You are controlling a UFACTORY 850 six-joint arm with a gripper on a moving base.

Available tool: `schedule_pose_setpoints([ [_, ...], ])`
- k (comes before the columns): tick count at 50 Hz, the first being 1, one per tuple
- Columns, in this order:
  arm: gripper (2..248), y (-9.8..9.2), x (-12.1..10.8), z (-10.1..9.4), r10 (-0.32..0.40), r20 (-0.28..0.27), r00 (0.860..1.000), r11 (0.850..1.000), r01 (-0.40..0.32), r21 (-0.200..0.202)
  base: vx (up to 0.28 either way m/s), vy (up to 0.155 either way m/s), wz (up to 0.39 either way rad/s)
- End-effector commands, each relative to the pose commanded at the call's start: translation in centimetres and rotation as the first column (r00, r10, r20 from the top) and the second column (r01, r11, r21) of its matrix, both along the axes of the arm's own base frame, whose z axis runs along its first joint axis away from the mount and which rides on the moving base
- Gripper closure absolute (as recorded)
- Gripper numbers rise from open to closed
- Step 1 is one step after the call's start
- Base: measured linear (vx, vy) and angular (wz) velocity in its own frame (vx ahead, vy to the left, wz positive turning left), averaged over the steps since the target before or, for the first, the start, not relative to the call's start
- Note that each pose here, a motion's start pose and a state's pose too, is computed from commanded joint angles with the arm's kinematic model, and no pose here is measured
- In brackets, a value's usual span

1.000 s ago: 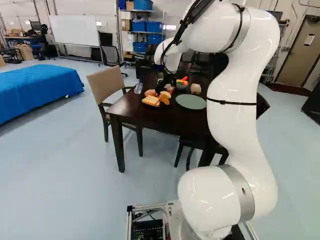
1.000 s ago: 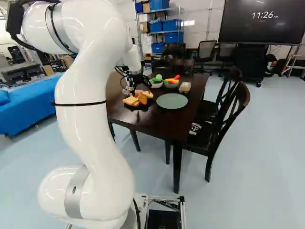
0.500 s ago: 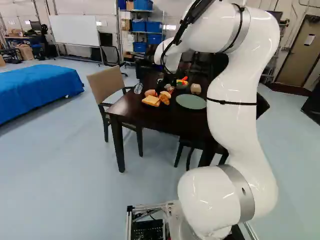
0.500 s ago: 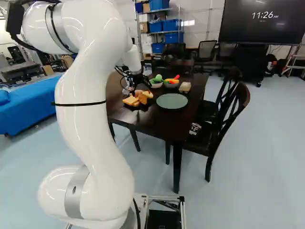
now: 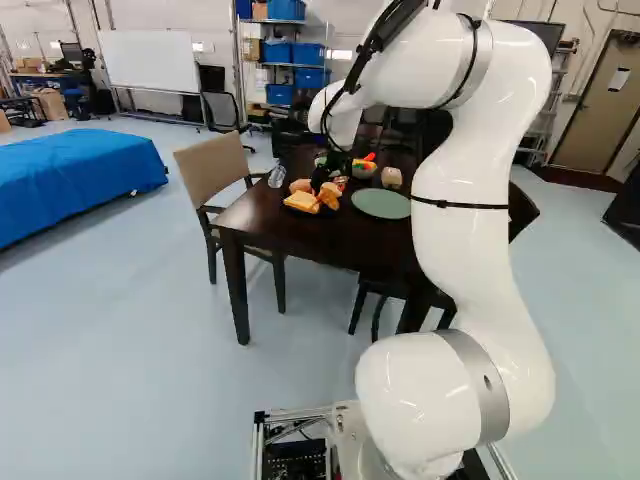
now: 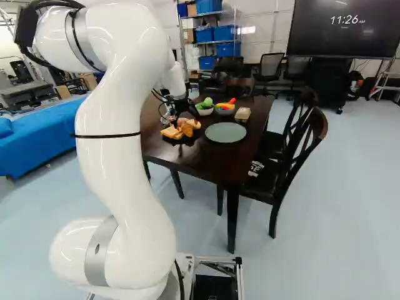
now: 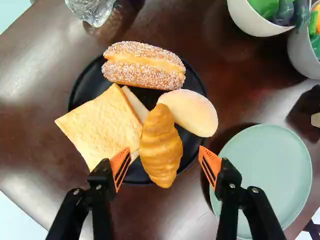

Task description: Move the croissant to the empty plate

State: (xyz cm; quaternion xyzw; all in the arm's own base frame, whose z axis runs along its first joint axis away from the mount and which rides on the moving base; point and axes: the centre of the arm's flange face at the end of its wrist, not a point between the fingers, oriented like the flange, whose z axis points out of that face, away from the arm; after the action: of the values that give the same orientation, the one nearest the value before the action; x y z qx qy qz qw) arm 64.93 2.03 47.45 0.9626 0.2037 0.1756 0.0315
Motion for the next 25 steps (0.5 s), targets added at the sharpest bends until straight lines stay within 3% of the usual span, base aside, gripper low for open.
schedule_pose_setpoints([
  [25,57,0.0,0.0,0.0,0.0,0.0,1.0,1.0,0.0,0.0,0.0,0.0,0.0],
])
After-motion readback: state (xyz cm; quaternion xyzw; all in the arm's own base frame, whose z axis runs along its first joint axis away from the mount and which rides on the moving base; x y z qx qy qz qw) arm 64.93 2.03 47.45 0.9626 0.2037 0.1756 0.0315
